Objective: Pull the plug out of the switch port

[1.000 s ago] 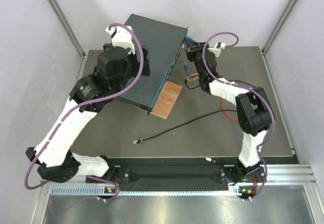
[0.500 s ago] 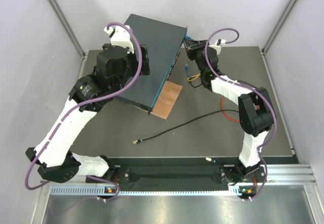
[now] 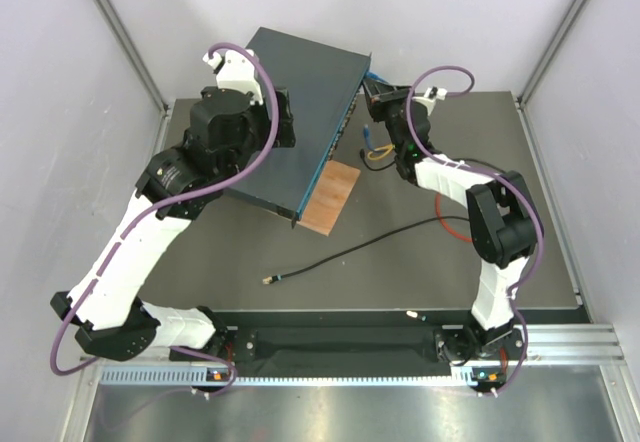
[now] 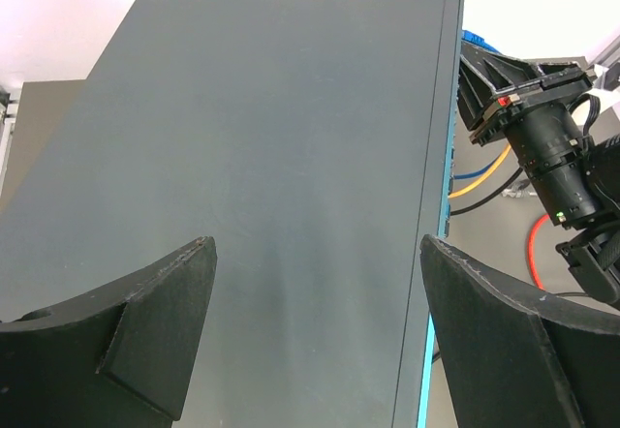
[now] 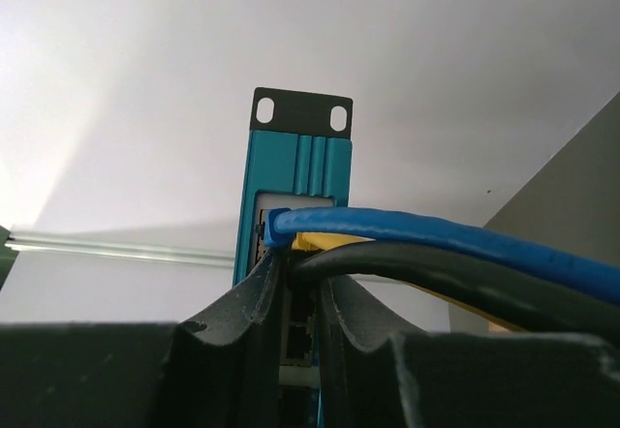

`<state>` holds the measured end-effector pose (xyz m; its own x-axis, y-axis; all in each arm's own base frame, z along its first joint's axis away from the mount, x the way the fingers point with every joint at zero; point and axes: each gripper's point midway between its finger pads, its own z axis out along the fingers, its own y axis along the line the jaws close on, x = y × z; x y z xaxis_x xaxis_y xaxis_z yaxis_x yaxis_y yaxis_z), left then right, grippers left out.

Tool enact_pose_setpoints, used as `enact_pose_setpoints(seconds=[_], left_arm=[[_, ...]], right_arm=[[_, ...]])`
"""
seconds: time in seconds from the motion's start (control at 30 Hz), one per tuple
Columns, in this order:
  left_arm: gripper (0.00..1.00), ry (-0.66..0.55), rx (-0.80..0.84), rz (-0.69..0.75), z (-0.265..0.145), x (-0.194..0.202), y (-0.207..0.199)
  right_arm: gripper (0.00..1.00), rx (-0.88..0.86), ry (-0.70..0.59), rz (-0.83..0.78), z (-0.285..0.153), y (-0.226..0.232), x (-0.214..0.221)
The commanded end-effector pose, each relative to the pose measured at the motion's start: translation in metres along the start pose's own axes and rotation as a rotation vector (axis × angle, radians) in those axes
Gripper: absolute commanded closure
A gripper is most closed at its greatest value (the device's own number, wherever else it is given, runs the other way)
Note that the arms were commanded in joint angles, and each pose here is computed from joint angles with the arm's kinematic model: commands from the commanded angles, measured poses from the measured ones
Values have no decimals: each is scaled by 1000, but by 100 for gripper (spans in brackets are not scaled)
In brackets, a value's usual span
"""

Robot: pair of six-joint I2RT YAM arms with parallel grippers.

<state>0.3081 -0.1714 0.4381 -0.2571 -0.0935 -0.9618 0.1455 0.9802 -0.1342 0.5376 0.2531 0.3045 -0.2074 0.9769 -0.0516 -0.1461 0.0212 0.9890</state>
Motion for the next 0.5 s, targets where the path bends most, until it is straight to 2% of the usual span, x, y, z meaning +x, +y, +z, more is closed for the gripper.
enact_pose_setpoints(seconds=[0.0,0.07,0.17,0.47], left_arm=[[9,3,7,-6,1,0,0],[9,6,4,-5,1,1,0],[9,12,3,-5,2,2,0],[9,13,8,-21,2,-1,0]], right_arm=[[100,-84,-32,56,2,36,-6],[100,-15,-28,27,4,27,-5],[100,-18,-9,-27,9,38,-4],[100,-193,-27,84,-6,79,-32]])
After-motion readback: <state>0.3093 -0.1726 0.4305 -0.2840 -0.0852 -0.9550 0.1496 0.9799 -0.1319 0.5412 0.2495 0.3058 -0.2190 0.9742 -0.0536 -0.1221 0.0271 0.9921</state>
